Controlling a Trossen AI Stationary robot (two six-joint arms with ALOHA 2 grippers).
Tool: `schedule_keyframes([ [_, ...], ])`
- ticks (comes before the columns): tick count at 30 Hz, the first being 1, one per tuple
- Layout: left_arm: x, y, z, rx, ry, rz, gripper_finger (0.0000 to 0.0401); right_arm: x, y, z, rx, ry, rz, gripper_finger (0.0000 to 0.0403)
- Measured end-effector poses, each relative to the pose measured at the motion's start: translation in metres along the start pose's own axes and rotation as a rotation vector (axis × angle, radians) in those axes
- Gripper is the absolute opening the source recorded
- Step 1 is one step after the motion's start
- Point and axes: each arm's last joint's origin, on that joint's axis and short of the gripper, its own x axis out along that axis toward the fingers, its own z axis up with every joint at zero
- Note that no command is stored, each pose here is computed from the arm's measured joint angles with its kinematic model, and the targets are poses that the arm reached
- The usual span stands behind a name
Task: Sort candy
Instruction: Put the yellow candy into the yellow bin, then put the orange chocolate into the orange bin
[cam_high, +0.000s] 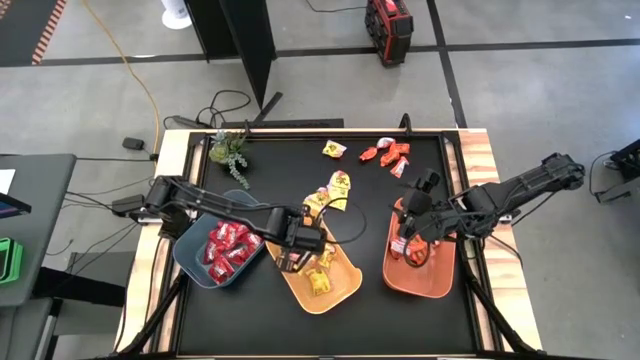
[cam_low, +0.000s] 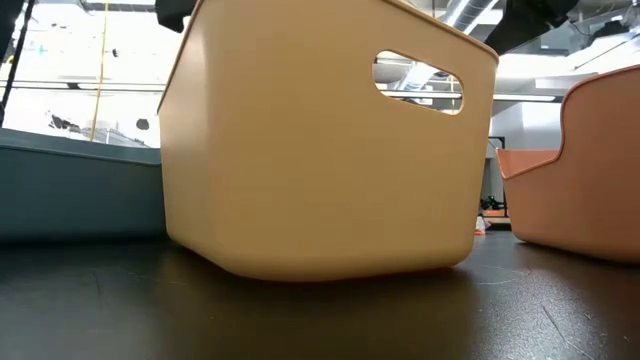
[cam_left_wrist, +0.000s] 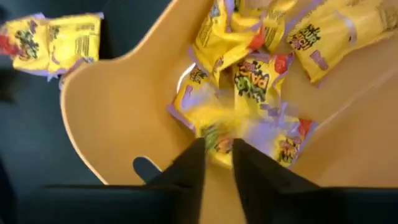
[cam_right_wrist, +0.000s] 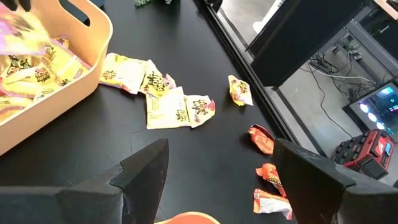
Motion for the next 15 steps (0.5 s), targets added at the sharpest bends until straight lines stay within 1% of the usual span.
schedule_keyframes([
  [5,-0.002,0.0,0.0,0.005,-0.013,0.012,0.0183,0.0,0.0,0.0,-0.001,0.001,0.0,0.0306],
  [6,-0.003,0.002,0.0,0.008,-0.014,0.048,0.0203,0.0,0.0,0.0,-0.001,0.001,0.0,0.0306],
  [8,-0.009,0.008,-0.001,0.0,-0.022,0.165,0.0236,0.0,0.0,0.0,0.0,0.0,0.0,0.0306],
  [10,-0.017,0.019,0.0,-0.046,-0.073,0.247,0.0255,0.0,0.001,0.0,0.002,-0.002,0.001,0.0306],
  [11,-0.023,0.027,0.001,-0.083,-0.124,0.254,0.0259,0.001,0.001,0.001,0.002,-0.004,0.002,0.0306],
  [13,-0.03,0.047,0.001,-0.16,-0.214,0.231,0.026,0.003,0.004,0.002,-0.022,-0.008,0.003,0.0306],
  [15,-0.029,0.071,-0.001,-0.255,-0.245,0.25,0.0256,0.004,0.006,0.004,-0.032,-0.018,0.006,0.0306],
])
